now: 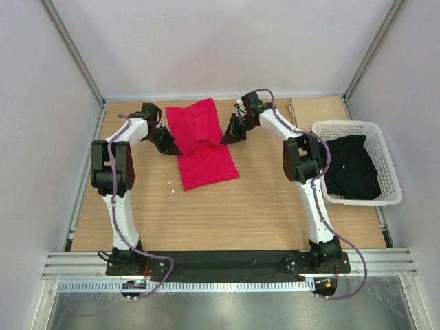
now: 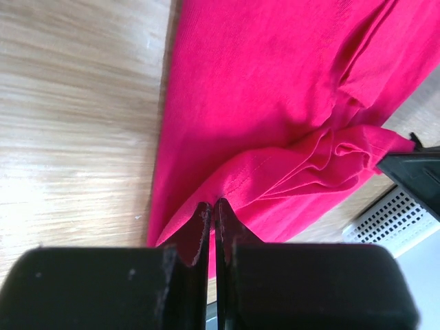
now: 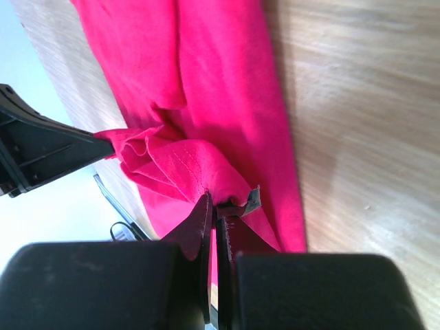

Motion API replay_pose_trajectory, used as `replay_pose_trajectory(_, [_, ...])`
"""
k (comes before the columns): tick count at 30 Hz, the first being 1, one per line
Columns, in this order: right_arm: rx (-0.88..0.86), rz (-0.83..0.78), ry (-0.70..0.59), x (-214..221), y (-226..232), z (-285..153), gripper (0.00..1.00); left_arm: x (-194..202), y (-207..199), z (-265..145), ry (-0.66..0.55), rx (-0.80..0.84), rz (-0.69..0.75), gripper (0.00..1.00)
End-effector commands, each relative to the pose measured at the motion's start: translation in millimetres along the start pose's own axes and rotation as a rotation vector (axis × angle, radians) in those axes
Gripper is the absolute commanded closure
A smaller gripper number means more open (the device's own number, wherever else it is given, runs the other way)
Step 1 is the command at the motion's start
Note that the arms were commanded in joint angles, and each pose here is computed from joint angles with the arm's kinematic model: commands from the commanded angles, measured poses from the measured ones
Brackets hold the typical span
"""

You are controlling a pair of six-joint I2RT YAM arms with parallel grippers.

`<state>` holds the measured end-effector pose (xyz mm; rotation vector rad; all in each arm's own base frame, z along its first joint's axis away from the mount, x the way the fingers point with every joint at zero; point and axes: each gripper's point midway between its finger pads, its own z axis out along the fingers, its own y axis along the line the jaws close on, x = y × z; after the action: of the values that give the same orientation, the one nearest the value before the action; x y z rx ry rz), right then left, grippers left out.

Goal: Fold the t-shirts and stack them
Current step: Fold the tshirt

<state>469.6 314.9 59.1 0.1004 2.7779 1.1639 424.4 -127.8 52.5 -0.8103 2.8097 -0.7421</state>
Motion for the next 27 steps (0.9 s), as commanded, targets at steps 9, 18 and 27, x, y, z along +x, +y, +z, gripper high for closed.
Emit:
replay_pose_trajectory(9, [-0.091, 0.015, -0.071, -30.8, 15.6, 0.1, 0.88, -27.6, -8.5, -4.8, -0.059, 0.027, -0.02, 0.96])
replay_pose_trajectory(18, [-0.2, 0.103, -0.2, -68.9, 49.1, -16.5, 0.54, -59.5, -22.7, -54.3, -0.269, 0.022, 0.035, 0.51])
replay_pose_trajectory(27, [-0.1, -0.056, -0.187, -44.1, 61.1, -58.1, 0.45, -12.1, -69.4, -82.1, -0.229, 0.273, 0.154, 0.57])
